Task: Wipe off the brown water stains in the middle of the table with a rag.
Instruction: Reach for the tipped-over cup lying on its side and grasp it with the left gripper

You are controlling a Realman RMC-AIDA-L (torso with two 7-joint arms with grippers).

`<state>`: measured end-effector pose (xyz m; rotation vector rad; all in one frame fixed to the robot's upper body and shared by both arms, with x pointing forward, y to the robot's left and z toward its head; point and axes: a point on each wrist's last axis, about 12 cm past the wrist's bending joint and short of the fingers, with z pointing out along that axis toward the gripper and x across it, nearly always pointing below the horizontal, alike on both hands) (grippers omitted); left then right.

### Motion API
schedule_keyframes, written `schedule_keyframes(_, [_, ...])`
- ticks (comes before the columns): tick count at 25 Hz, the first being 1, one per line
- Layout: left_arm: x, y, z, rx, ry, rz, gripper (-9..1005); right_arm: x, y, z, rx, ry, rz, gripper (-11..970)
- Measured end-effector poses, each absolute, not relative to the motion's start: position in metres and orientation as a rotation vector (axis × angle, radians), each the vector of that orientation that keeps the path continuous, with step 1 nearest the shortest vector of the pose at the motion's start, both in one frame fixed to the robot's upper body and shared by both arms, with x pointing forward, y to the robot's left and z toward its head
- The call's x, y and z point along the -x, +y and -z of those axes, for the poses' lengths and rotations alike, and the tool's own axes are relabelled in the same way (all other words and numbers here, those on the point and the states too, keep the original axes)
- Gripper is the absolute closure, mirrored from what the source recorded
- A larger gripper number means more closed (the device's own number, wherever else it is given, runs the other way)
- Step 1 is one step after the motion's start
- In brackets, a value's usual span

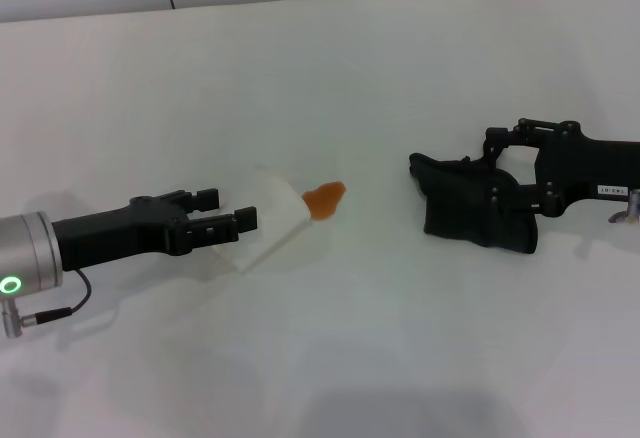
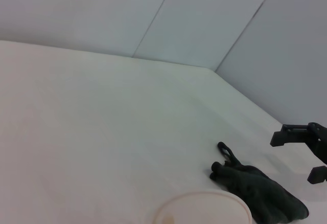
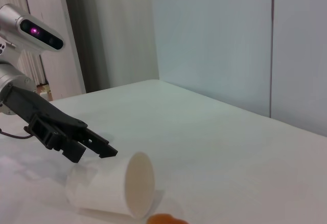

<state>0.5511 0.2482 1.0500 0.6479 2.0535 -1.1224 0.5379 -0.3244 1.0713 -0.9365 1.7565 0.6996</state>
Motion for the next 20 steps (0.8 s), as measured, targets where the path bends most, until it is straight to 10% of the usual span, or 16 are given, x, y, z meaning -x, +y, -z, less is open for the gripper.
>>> schedule_keyframes(20, [-0.5510, 0.2494, -1.0514, -0.645, 2.046, 1.128, 118, -0.5380, -0.3245, -1.0715, 0.933, 1.754, -0.699, 133])
